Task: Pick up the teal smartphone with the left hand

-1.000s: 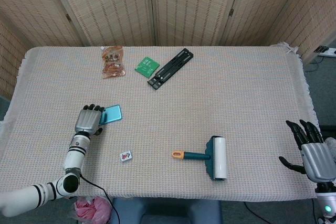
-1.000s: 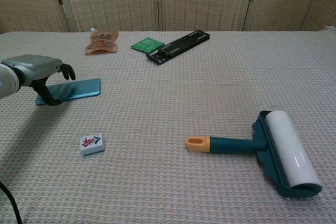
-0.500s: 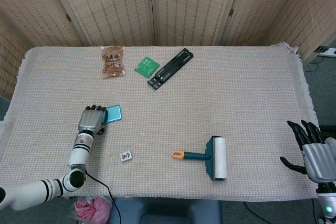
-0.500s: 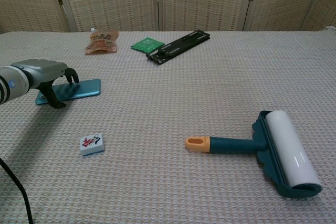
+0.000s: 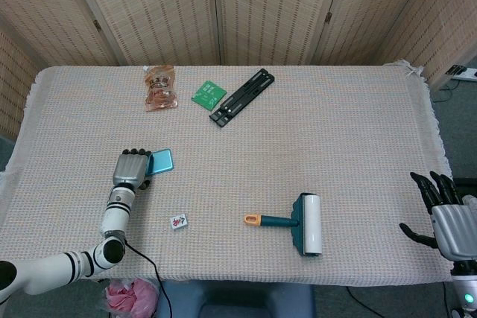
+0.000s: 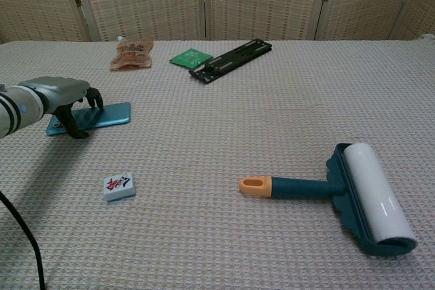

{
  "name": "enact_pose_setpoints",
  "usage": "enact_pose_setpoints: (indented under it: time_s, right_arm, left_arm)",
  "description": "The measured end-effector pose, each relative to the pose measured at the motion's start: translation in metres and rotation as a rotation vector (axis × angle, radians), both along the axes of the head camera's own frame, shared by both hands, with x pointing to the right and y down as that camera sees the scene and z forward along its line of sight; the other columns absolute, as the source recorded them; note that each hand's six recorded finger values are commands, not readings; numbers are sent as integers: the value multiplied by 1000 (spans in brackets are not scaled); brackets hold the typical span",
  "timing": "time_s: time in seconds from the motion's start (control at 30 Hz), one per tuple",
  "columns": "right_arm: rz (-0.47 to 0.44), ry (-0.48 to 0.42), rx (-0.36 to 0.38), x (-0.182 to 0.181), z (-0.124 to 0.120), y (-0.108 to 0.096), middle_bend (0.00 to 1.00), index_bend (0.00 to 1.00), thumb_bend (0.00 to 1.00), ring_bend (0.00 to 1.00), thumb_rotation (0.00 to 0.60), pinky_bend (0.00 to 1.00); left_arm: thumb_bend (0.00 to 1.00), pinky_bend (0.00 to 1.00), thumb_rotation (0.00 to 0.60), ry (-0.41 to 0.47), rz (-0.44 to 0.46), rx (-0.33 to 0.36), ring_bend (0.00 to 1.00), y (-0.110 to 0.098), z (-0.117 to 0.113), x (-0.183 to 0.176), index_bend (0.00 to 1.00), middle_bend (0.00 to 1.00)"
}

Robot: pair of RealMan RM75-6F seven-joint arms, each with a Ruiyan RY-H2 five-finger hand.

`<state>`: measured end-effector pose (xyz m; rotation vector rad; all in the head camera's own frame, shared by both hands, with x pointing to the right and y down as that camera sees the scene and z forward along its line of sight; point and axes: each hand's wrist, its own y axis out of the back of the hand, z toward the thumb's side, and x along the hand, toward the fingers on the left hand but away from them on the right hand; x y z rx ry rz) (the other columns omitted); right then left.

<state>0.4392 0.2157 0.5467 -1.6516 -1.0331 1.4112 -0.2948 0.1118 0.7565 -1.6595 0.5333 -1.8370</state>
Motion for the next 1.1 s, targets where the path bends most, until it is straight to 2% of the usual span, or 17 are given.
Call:
enact_pose_setpoints:
  time_s: [0.4,0.53,0.67,1.1]
  right_arm:
    - [4,5,0,1,-1,1,146,19,97,21,600,62]
    - [6,6,0,1,-1,1,146,19,97,21,600,62]
    - [8,9,2,2,-3,2,146,19,97,21,600,62]
    - [11,6,3,3,-3,3,146,19,98,23,600,62]
  left_arm:
    - [305,199,600,-19,-13,2,251,-2,8,-7,338,381]
    - [309,199,600,-26,-12,9,284,-4,10,-8,373,426]
    - [359,199,600,-16,-23,24,325,-6,10,-8,424,484]
    - [458,199,600,14,-22,56,390,-14,-3,-12,510,579]
